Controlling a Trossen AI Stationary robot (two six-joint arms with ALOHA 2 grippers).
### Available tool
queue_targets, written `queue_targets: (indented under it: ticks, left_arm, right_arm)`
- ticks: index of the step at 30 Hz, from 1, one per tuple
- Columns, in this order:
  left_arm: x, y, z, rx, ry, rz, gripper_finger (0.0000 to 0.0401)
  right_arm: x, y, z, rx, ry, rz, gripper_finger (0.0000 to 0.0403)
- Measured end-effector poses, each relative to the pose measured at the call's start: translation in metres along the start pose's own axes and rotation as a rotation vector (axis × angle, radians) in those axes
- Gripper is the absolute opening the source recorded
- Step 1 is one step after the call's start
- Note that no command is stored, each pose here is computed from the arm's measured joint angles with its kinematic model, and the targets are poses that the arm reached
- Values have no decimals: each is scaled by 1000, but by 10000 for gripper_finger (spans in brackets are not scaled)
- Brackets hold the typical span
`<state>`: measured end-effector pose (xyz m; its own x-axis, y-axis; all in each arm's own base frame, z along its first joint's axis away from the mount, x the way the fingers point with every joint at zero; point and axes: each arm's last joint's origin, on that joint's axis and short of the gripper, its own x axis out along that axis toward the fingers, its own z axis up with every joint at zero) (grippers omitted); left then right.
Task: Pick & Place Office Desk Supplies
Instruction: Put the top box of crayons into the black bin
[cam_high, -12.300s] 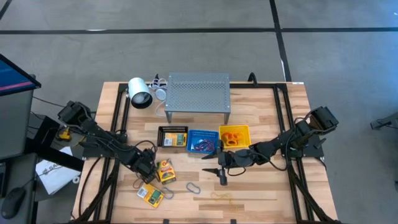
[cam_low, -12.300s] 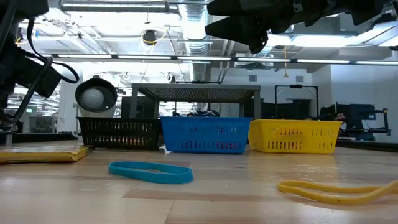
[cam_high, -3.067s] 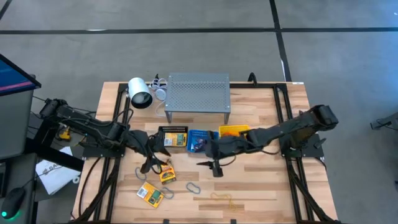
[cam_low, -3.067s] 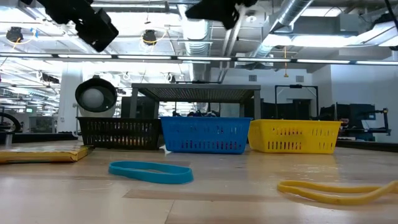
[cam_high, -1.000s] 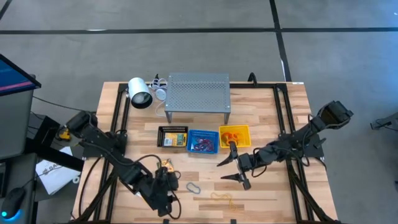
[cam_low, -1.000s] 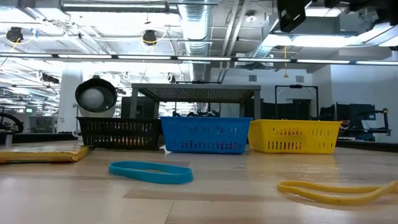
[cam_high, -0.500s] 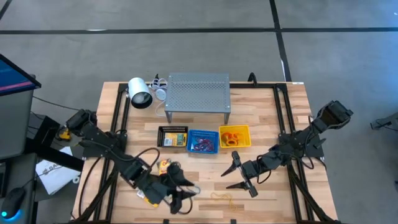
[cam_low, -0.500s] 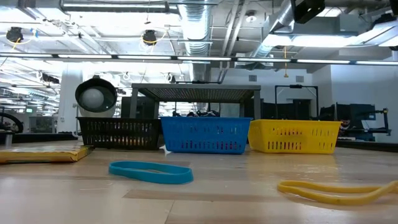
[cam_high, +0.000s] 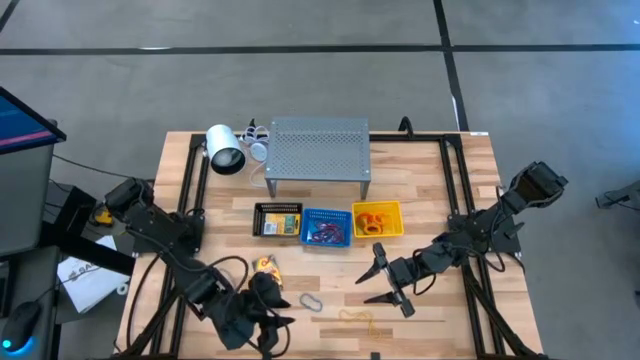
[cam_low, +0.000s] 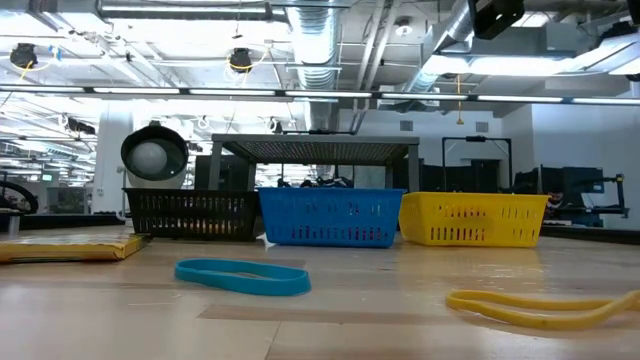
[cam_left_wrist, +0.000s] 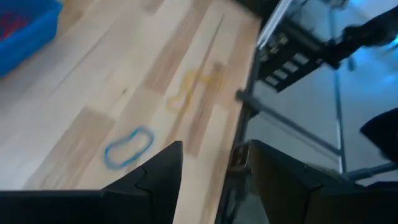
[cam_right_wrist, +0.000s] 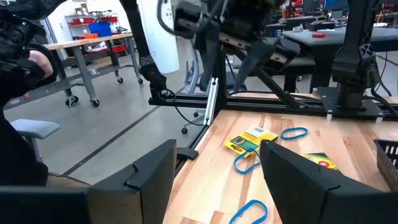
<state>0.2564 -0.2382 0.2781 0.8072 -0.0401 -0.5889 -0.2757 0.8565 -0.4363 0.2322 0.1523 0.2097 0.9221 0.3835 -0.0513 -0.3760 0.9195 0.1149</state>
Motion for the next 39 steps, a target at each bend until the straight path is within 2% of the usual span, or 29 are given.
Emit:
queue_targets:
  ticks: [7,14,20,23,28,33,39]
  left_arm:
    - [12,8,-16,-29,129,73,182]
    - [43,12,-41,-62,278,125,182]
    - [65,27,-69,-77,441,276,182]
    - [66,33,-73,-41,482,392,182]
    - [62,31,-58,28,506,548,182]
    - [75,29,-59,97,510,594,182]
    - [92,27,-72,163,597,691,182]
  right_arm:
    - [1,-3,0,-2,-2,-13,227]
    - [1,-8,0,-3,6,-32,227]
    - [2,-11,0,-2,5,-43,227]
    - [2,-12,0,-2,5,-46,227]
    - [2,-11,0,1,11,-46,226]
    - [2,-11,-2,1,28,-46,226]
    - [2,-9,-2,1,29,-40,226]
